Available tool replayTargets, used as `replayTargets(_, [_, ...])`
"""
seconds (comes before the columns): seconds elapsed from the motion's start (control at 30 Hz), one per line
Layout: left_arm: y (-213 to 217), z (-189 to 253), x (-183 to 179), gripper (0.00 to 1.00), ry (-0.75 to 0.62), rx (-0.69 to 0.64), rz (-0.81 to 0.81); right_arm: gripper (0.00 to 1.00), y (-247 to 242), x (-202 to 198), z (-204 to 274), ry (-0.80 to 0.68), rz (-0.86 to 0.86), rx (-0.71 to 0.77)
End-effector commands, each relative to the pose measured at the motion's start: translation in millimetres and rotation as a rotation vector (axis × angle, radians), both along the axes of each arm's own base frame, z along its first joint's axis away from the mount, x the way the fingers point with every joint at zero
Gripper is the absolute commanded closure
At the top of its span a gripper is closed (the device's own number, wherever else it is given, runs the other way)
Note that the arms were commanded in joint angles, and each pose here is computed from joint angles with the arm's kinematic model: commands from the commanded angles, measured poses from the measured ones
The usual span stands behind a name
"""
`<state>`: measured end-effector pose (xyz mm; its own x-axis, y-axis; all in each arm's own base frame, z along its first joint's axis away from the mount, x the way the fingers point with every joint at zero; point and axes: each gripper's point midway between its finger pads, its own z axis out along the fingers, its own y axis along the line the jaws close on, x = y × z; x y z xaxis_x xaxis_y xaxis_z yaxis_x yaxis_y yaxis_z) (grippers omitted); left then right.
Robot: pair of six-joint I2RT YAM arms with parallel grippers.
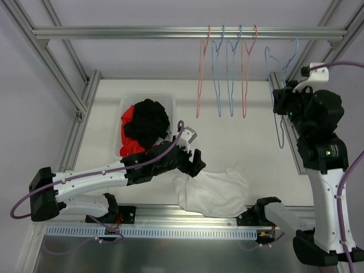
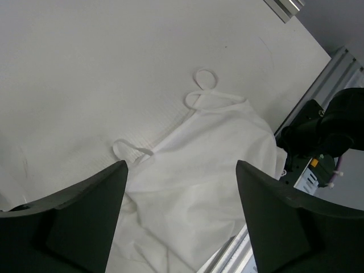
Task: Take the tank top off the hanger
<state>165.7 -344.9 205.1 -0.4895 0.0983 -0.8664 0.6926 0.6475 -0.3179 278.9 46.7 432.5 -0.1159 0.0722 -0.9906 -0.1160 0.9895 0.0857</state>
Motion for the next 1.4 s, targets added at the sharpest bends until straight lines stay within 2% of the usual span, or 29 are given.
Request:
replayTargets(0.0, [1, 18, -12, 0.20, 0.013, -0.051, -0.045, 1.00, 6, 8, 46, -0.077, 0.079, 0.076])
replayTargets(0.03, [2, 18, -14, 0.01, 0.015, -0.052, -0.051, 1.00, 5, 23, 42, -0.054, 0.078, 0.071])
replayTargets(0.23, [21, 3, -22, 0.01, 0.030, 0.008, -0.061, 1.00, 20, 64, 65, -0.072, 0.197, 0.074])
replayTargets(0.27, [23, -2, -23, 0.01, 0.034, 0.017, -0.059, 1.00, 23, 80, 55, -0.035, 0.206, 0.087])
replayTargets(0.5, [23, -9, -33, 0.02, 0.061, 0.034, -0.094, 1.00, 30, 128, 36, 0.008, 0.220, 0.127])
replayTargets(0.73, [21, -9, -33, 0.01, 0.056, 0.043, -0.093, 1.00, 27, 137, -12, 0.097, 0.169, 0.125])
replayTargets(1.0, [-9, -21, -43, 0.01, 0.080, 0.102, -0.158, 0.98, 24, 128, -26, 0.121, 0.159, 0.130])
replayTargets(1.03, [-14, -19, -46, 0.01, 0.078, 0.101, -0.172, 0.70, 23, 126, -25, 0.118, 0.158, 0.131])
replayTargets(1.07, [-19, -27, -48, 0.01, 0.090, 0.125, -0.181, 0.50, 20, 119, -19, 0.101, 0.149, 0.134])
replayTargets(1.13, [-28, -31, -52, 0.01, 0.100, 0.138, -0.202, 0.21, 13, 109, -17, 0.100, 0.126, 0.135])
replayTargets(1.17, [-32, -43, -52, 0.01, 0.111, 0.170, -0.207, 0.12, 5, 95, -7, 0.075, 0.099, 0.131])
replayTargets(1.23, [-38, -51, -55, 0.01, 0.117, 0.198, -0.216, 0.01, -10, 75, -11, 0.101, 0.023, 0.113])
replayTargets(1.37, [-48, -96, -57, 0.01, 0.130, 0.364, -0.198, 0.01, -37, 8, -24, 0.123, -0.129, 0.088])
